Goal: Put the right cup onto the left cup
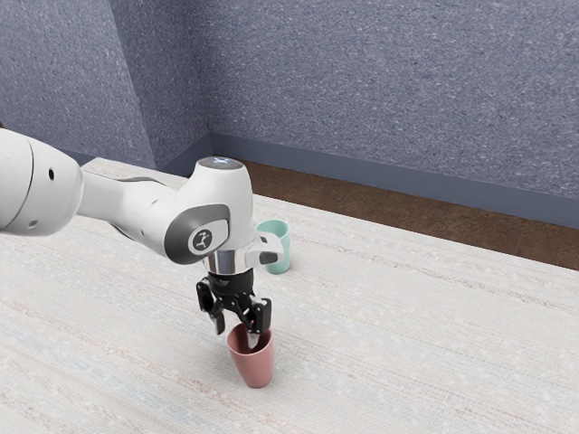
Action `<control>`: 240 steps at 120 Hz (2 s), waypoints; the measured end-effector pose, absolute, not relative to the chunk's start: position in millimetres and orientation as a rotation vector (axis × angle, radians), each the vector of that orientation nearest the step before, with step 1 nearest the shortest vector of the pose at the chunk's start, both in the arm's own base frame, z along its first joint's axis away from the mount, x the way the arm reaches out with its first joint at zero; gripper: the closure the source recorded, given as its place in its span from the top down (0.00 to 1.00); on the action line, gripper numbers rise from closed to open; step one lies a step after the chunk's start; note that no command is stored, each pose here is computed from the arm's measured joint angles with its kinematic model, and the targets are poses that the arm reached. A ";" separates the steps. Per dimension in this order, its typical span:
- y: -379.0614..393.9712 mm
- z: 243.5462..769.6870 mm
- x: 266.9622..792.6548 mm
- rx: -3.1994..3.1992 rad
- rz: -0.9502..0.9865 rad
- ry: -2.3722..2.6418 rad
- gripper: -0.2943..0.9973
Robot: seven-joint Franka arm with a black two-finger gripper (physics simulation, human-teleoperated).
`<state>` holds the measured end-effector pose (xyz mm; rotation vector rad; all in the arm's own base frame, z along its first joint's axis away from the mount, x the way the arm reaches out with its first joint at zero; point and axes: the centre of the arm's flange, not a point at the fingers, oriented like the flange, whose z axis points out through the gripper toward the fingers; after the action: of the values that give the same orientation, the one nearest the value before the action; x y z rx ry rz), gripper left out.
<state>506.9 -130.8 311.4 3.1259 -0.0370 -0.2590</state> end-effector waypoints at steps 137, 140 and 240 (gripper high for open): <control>-144.7 391.7 522.1 3.123 -0.057 -0.056 0.17; -146.0 400.6 526.0 3.121 -0.043 -0.057 0.17; -118.9 498.5 635.6 3.129 -0.014 0.046 0.16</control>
<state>635.6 -118.9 498.5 3.1285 0.0456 -0.0142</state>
